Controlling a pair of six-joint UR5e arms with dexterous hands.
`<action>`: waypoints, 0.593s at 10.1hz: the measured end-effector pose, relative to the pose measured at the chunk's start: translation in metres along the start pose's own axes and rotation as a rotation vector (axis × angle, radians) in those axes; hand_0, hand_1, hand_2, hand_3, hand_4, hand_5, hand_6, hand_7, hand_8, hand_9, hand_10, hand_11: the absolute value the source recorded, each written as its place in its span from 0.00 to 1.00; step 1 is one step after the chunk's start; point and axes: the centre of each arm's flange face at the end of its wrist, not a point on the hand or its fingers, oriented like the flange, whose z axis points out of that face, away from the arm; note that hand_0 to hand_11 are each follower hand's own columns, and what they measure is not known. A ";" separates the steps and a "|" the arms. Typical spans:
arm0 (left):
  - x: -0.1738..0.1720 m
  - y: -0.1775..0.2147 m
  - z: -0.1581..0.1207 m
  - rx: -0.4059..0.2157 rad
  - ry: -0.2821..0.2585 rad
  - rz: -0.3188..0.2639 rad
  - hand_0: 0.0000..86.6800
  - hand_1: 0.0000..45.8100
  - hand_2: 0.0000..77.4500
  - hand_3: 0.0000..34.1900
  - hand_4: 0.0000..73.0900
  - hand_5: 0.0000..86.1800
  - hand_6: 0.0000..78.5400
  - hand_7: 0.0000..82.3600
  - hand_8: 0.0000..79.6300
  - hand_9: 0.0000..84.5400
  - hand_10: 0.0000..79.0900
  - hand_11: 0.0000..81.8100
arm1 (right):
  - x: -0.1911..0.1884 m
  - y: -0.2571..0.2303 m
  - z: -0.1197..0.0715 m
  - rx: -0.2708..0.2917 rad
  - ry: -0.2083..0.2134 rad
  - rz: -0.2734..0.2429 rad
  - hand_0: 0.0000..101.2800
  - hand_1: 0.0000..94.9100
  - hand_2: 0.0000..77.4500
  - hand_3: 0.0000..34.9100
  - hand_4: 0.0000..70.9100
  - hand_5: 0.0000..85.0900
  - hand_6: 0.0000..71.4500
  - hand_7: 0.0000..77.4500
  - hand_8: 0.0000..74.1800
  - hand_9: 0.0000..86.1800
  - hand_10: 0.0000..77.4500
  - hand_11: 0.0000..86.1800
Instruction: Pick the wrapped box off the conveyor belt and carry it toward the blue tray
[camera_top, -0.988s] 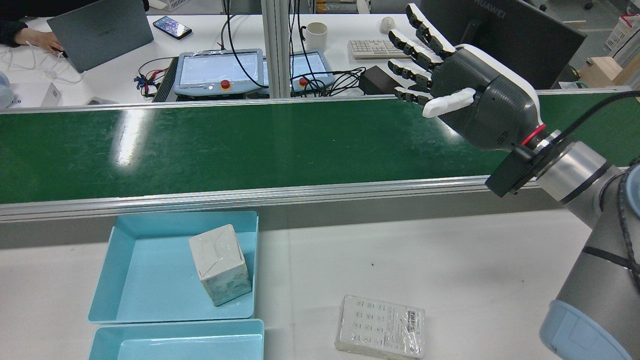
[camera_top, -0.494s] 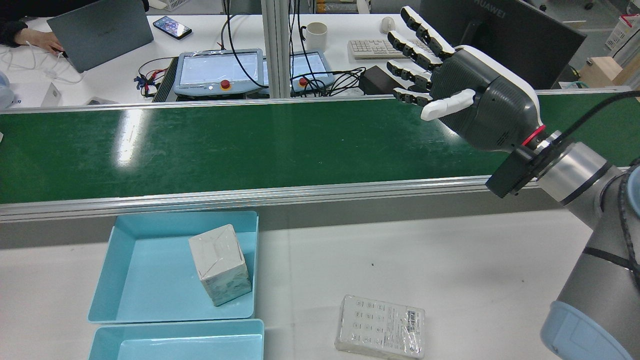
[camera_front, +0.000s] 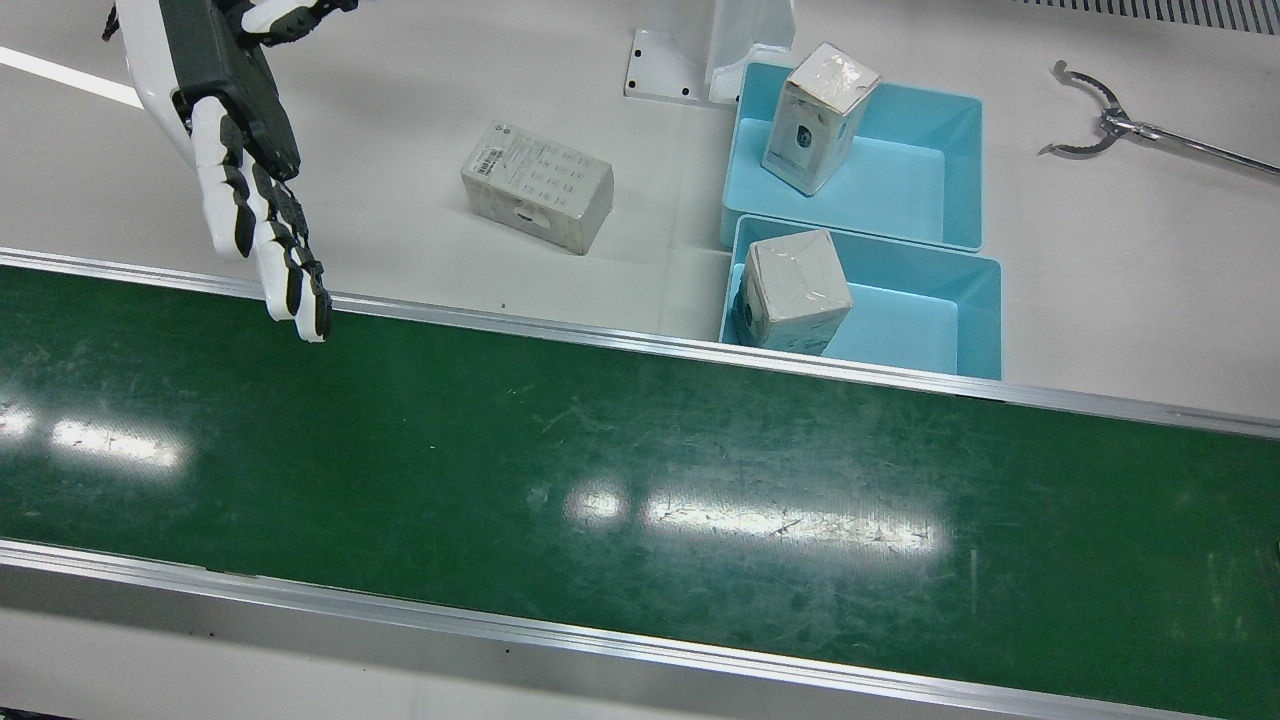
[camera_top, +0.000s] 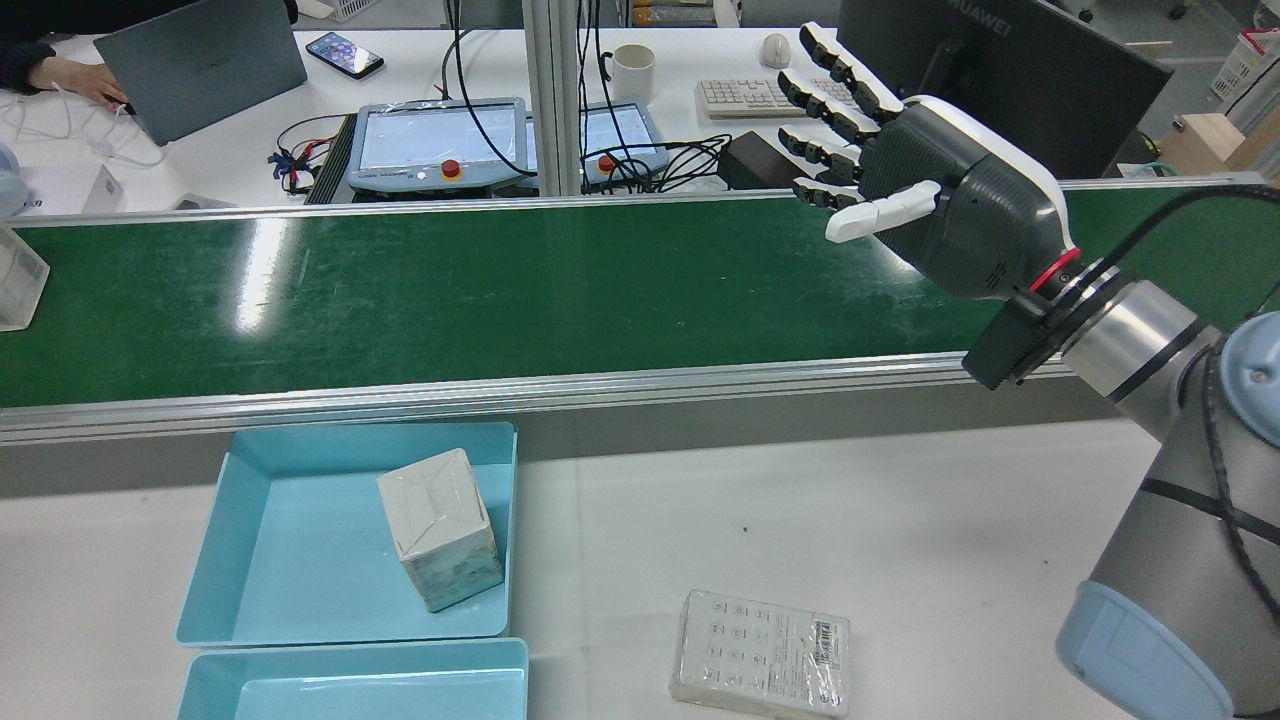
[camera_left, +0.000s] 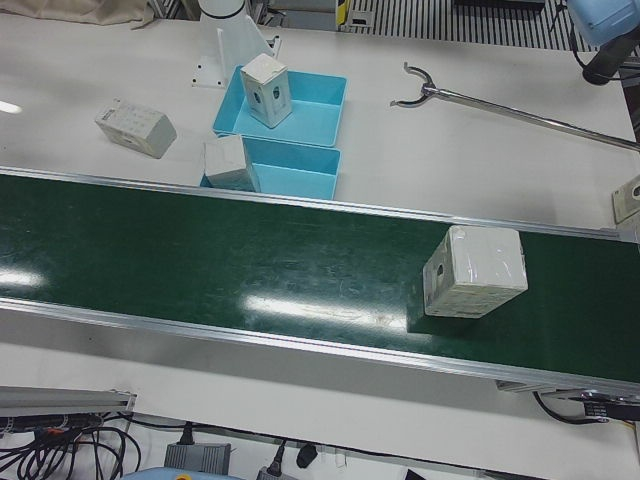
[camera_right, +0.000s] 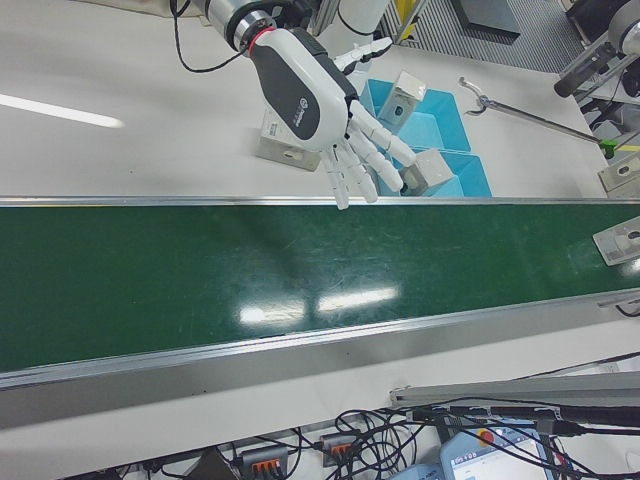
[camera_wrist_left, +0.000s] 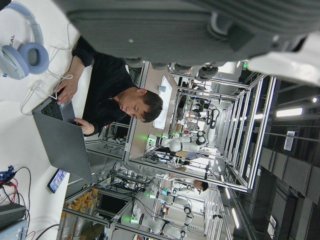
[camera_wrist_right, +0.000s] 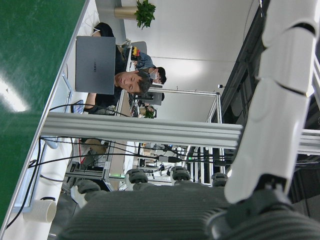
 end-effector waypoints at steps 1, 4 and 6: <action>0.000 0.000 0.000 0.000 0.000 0.000 0.00 0.00 0.01 0.00 0.00 0.01 0.00 0.00 0.00 0.00 0.00 0.00 | 0.004 -0.009 0.012 0.022 0.002 -0.025 0.44 0.11 0.10 0.87 0.00 0.06 0.00 0.00 0.05 0.01 0.00 0.01; 0.000 0.000 0.000 0.000 0.000 0.000 0.00 0.00 0.01 0.00 0.00 0.01 0.00 0.00 0.00 0.00 0.01 0.00 | 0.011 -0.018 0.047 0.053 -0.006 -0.056 0.45 0.11 0.08 0.83 0.00 0.05 0.00 0.00 0.07 0.01 0.00 0.01; 0.000 0.000 0.000 0.000 0.000 0.000 0.00 0.00 0.01 0.00 0.00 0.01 0.00 0.00 0.00 0.00 0.01 0.00 | 0.010 -0.033 0.055 0.082 -0.014 -0.057 0.45 0.13 0.14 0.65 0.00 0.09 0.00 0.00 0.01 0.01 0.00 0.01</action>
